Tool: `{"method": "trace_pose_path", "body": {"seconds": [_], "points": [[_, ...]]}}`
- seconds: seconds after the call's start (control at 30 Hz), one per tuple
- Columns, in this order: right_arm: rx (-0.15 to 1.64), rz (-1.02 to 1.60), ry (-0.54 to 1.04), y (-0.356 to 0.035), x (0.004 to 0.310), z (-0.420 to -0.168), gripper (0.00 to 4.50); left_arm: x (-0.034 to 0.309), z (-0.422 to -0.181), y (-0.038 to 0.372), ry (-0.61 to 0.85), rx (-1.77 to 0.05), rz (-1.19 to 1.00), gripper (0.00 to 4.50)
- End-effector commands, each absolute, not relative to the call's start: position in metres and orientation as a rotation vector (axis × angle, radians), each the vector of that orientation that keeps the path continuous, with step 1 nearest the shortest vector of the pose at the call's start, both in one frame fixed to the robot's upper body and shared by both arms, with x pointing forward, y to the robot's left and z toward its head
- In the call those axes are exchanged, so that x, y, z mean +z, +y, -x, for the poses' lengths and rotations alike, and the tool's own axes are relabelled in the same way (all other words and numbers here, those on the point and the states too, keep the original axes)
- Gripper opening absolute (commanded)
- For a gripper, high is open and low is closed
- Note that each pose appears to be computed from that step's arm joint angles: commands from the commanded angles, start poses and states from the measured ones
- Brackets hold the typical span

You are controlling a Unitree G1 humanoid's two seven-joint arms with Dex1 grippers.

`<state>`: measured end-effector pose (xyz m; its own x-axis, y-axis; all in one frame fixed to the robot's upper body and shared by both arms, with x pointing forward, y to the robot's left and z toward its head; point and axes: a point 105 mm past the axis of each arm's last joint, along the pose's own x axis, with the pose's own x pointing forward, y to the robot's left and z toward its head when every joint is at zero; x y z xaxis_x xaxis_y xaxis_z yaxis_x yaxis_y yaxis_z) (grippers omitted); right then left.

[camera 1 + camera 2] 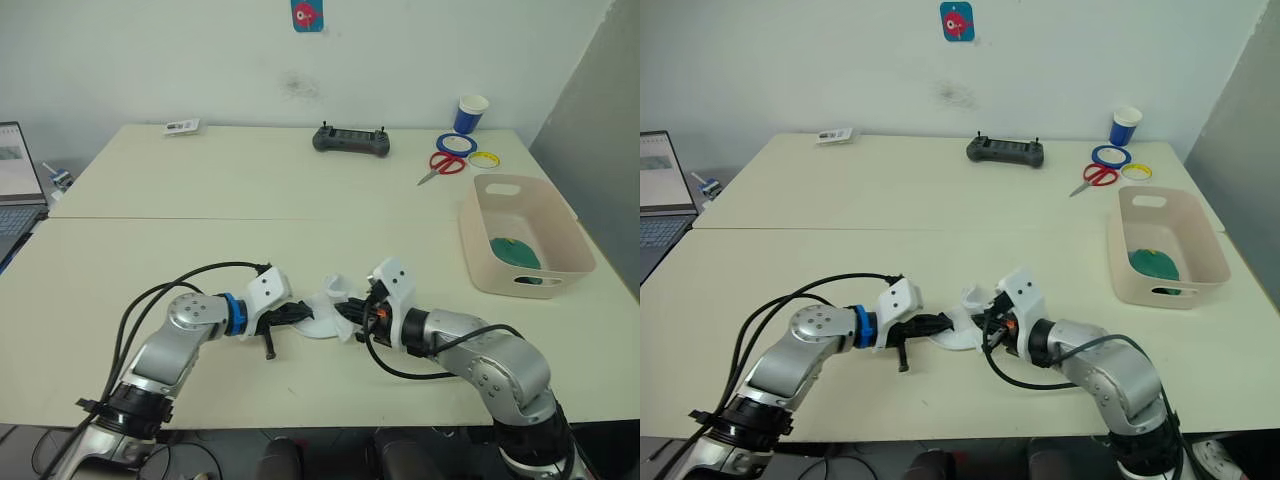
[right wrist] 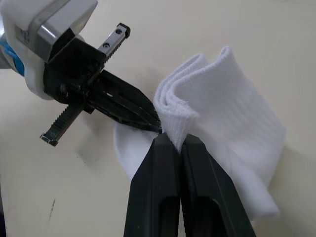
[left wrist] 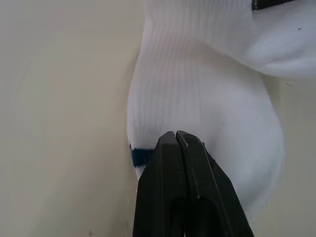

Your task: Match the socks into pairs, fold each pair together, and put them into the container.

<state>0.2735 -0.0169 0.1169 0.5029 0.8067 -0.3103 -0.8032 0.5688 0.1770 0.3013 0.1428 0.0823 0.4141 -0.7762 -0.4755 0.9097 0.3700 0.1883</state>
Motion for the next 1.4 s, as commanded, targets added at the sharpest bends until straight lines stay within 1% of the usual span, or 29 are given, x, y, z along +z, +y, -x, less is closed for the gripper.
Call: {"method": "trace_pose_path", "body": {"seconds": [0.03, 0.3, 0.5, 0.6, 0.63, 0.8, 0.9, 0.97, 1.07, 1.17, 1.2, 1.27, 1.4], "points": [[1.035, -0.004, 0.359, -0.002, 0.124, -0.273, 0.01, 0.091, -0.302, 0.150, 0.312, -1.089, -0.458, 0.00], [1.070, 0.011, 0.393, 0.022, 0.116, -0.282, 0.01, 0.083, -0.298, 0.144, 0.298, -1.104, -0.480, 0.00], [1.038, 0.011, 0.420, 0.021, 0.107, -0.288, 0.01, 0.088, -0.304, 0.149, 0.285, -1.076, -0.477, 0.00], [1.044, -0.001, 0.389, 0.020, 0.117, -0.288, 0.76, 0.094, -0.309, 0.155, 0.277, -1.042, -0.470, 0.00], [1.053, -0.004, 0.374, 0.020, 0.123, -0.286, 1.07, 0.097, -0.312, 0.159, 0.275, -1.020, -0.463, 0.00], [1.087, 0.002, 0.274, 0.015, 0.155, -0.277, 2.79, 0.113, -0.325, 0.182, 0.259, -0.922, -0.454, 0.00], [1.064, 0.046, 0.214, 0.004, 0.169, -0.281, 2.79, 0.130, -0.336, 0.189, 0.213, -0.884, -0.466, 0.00], [1.016, 0.105, 0.187, -0.006, 0.171, -0.288, 2.79, 0.144, -0.342, 0.186, 0.168, -0.887, -0.471, 0.00], [0.935, 0.161, 0.178, -0.019, 0.163, -0.301, 2.19, 0.165, -0.341, 0.167, 0.114, -0.974, -0.468, 0.00], [0.911, 0.198, 0.192, -0.019, 0.148, -0.307, 1.10, 0.173, -0.330, 0.143, 0.100, -1.117, -0.497, 0.00], [0.910, 0.200, 0.195, -0.018, 0.144, -0.308, 0.79, 0.175, -0.327, 0.136, 0.094, -1.153, -0.506, 0.00], [0.906, 0.196, 0.204, -0.015, 0.137, -0.311, 0.03, 0.176, -0.323, 0.124, 0.086, -1.209, -0.510, 0.00], [0.929, 0.224, 0.234, -0.006, 0.122, -0.312, 0.03, 0.162, -0.323, 0.110, 0.084, -1.260, -0.577, 0.00]]}}
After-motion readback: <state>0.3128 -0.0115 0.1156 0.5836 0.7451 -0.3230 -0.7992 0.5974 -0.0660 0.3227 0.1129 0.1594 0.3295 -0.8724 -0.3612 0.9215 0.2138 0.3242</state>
